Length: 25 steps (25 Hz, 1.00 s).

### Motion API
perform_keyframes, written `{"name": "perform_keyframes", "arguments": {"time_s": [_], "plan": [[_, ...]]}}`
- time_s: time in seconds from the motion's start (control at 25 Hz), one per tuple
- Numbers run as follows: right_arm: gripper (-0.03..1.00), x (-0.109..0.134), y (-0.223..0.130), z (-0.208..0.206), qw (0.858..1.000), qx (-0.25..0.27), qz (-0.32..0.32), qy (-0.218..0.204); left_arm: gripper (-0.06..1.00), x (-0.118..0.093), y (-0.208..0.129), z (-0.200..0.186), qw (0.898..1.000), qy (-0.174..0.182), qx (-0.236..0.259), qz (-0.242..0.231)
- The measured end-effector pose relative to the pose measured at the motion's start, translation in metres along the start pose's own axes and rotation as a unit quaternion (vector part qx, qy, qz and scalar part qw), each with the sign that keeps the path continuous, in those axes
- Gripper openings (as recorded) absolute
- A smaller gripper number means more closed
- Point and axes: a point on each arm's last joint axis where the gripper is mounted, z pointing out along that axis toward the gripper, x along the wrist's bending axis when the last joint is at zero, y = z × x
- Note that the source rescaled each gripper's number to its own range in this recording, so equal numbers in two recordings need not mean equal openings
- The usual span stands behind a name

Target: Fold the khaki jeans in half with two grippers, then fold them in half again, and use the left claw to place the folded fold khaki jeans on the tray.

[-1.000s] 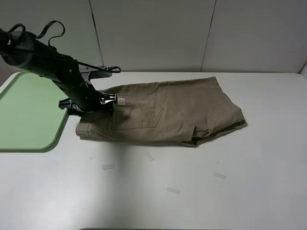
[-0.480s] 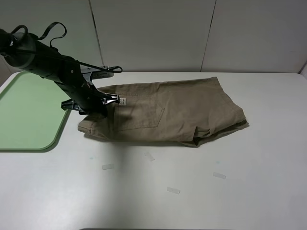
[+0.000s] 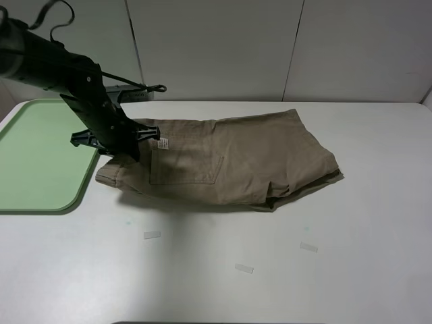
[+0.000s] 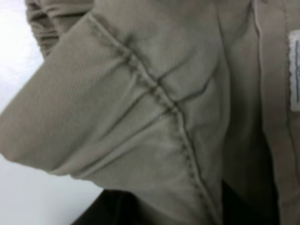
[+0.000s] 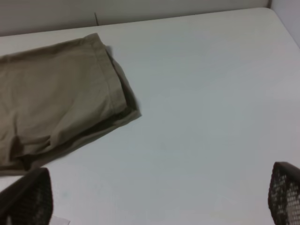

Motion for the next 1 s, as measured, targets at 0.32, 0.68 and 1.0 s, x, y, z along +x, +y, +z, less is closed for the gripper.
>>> {"name": "perform_keyframes", "arguments": {"time_s": [0.32,0.68,1.0], "plan": [[1.0,0.0,0.0,0.0,1.0,0.0,0.0,0.0,0.25,0.009,0.002,-0.064,0.998,0.038,-0.016,0.044],[1.0,0.0,0.0,0.0,1.0,0.0,0.0,0.0,0.23,0.028,-0.012,-0.136,0.99,0.104,-0.011,0.094],[1.0,0.0,0.0,0.0,1.0,0.0,0.0,0.0,0.23,0.041,-0.031,-0.174,0.981,0.137,0.031,0.137]]}}
